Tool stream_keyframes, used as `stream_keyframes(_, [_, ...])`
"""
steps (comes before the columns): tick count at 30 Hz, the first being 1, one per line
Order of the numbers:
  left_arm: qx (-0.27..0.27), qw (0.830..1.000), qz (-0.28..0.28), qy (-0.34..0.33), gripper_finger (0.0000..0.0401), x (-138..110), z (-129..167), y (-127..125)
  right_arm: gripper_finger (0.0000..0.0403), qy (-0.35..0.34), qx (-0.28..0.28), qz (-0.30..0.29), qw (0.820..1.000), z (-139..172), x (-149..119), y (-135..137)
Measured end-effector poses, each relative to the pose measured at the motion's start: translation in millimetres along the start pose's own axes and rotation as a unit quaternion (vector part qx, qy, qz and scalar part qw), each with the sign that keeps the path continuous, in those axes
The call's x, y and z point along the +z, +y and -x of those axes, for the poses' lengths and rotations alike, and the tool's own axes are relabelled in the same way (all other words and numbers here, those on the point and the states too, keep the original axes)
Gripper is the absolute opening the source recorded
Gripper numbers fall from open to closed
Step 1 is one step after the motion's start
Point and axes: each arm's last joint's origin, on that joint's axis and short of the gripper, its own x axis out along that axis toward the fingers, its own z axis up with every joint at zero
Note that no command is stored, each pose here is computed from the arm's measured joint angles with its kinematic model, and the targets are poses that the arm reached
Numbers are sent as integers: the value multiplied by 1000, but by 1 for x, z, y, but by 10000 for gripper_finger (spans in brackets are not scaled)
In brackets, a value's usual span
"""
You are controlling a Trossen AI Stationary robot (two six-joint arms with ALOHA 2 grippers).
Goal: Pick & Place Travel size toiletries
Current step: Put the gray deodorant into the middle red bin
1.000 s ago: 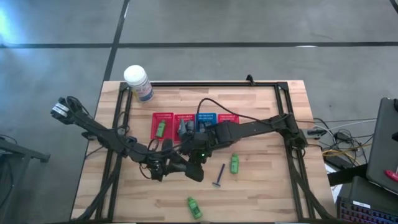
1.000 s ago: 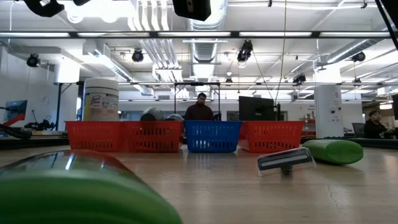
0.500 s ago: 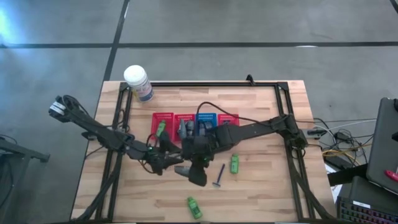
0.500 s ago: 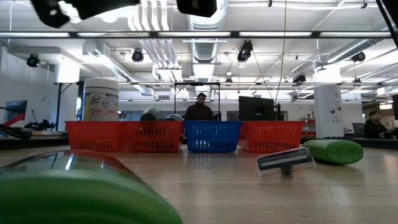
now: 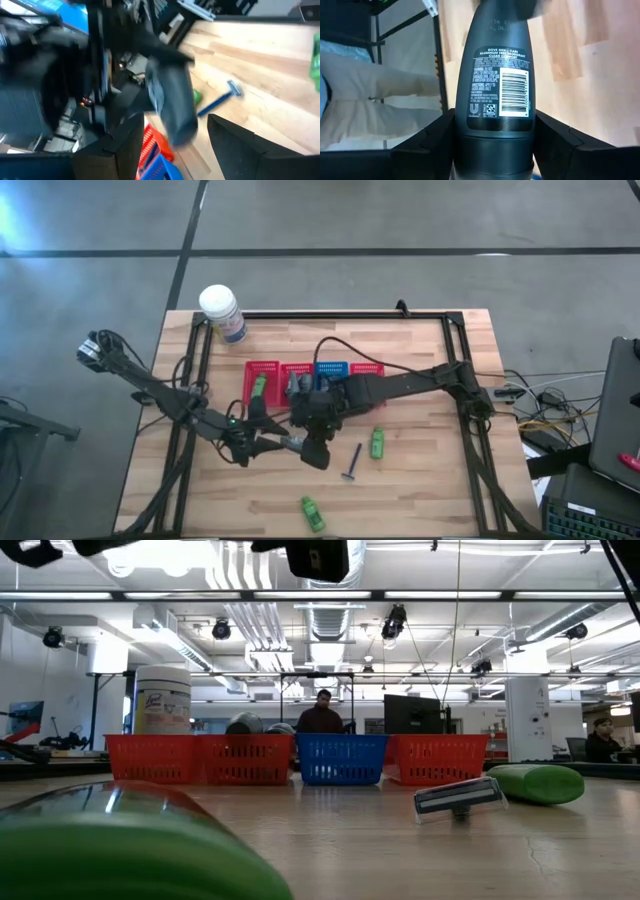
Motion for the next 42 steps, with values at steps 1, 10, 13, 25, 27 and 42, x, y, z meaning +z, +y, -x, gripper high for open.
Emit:
stream_keyframes(1, [3,1000,2,-4,223,1,0,0,201,-1,-1,-1,1000,0,1,-1])
stream_keyframes(10, [28,1000,9,-4,223,3,0,3,201,-23,3,-13,1000,4,10,-10])
stream_keyframes(13, [29,1000,10,-5,223,3,0,3,201,-31,7,-18,999,5,13,-12])
stream_keyframes(25, [31,999,10,-7,179,4,0,3,201,-45,13,-27,999,6,18,-14])
stream_keyframes(27, [31,999,10,-7,165,4,0,3,201,-47,14,-28,998,7,18,-14])
stream_keyframes(42, [24,1000,9,0,152,2,-1,2,201,-47,20,-28,998,6,19,-14])
